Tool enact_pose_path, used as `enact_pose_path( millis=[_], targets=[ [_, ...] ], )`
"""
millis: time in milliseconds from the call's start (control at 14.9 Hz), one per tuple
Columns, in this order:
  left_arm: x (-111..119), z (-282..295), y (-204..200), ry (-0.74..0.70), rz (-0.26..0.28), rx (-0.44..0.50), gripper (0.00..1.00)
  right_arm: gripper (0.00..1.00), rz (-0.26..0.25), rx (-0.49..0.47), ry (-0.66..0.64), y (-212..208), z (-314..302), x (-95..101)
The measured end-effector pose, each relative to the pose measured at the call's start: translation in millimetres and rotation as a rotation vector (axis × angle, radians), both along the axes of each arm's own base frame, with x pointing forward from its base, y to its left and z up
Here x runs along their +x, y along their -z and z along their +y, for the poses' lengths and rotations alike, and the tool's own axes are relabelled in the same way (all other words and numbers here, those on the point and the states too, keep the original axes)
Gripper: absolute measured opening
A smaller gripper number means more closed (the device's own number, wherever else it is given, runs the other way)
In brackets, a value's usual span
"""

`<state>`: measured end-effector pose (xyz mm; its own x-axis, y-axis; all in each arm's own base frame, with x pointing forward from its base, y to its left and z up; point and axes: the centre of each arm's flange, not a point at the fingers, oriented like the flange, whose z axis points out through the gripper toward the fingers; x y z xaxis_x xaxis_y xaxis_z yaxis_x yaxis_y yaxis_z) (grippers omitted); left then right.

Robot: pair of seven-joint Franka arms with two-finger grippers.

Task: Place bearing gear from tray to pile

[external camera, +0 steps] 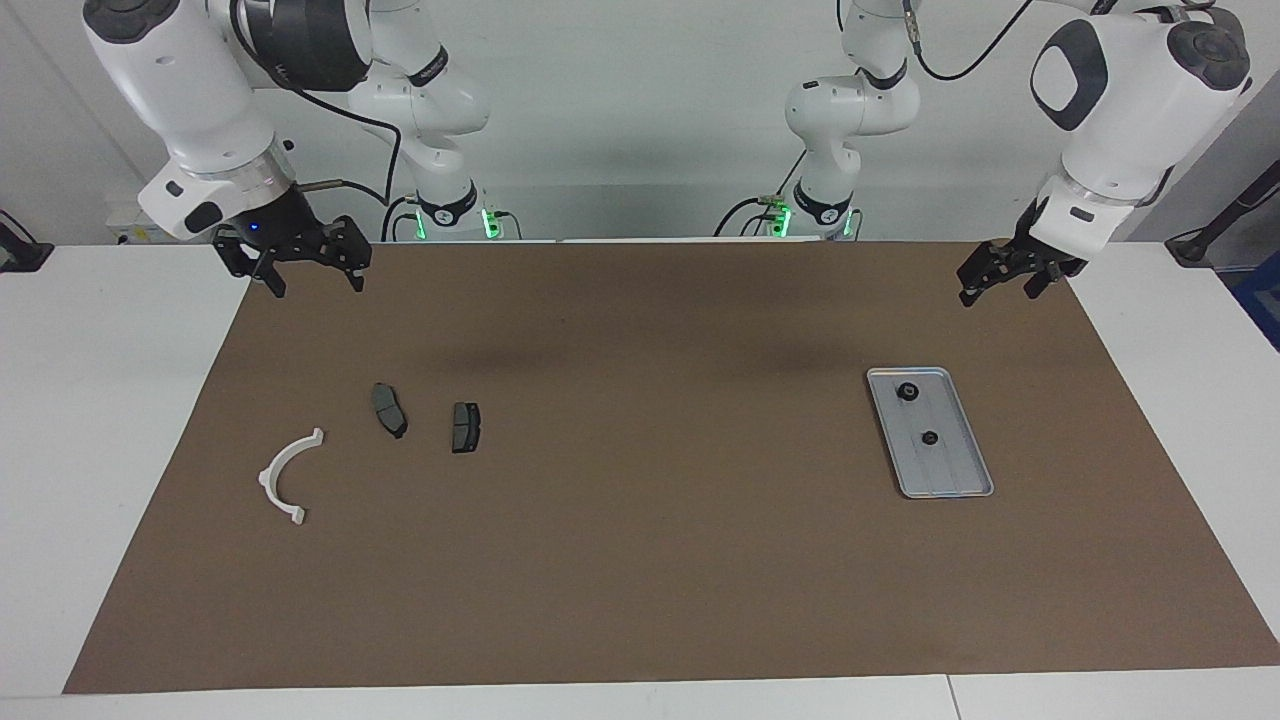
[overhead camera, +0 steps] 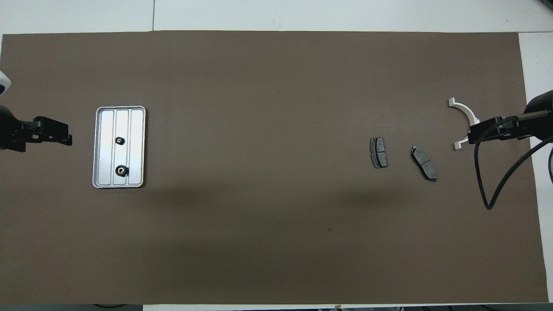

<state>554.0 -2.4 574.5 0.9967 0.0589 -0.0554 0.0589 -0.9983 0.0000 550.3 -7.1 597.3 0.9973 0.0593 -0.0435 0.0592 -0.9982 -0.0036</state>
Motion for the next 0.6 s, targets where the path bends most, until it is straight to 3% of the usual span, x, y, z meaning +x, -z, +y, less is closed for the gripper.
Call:
enact_pose_path(
  millis=[603],
  targets=[
    [0.0, -5.5, 0.3, 0.010, 0.001, 0.000, 1.00, 1.00, -0.001, 0.000, 0.000, -0.2, 0.0, 0.0]
  ],
)
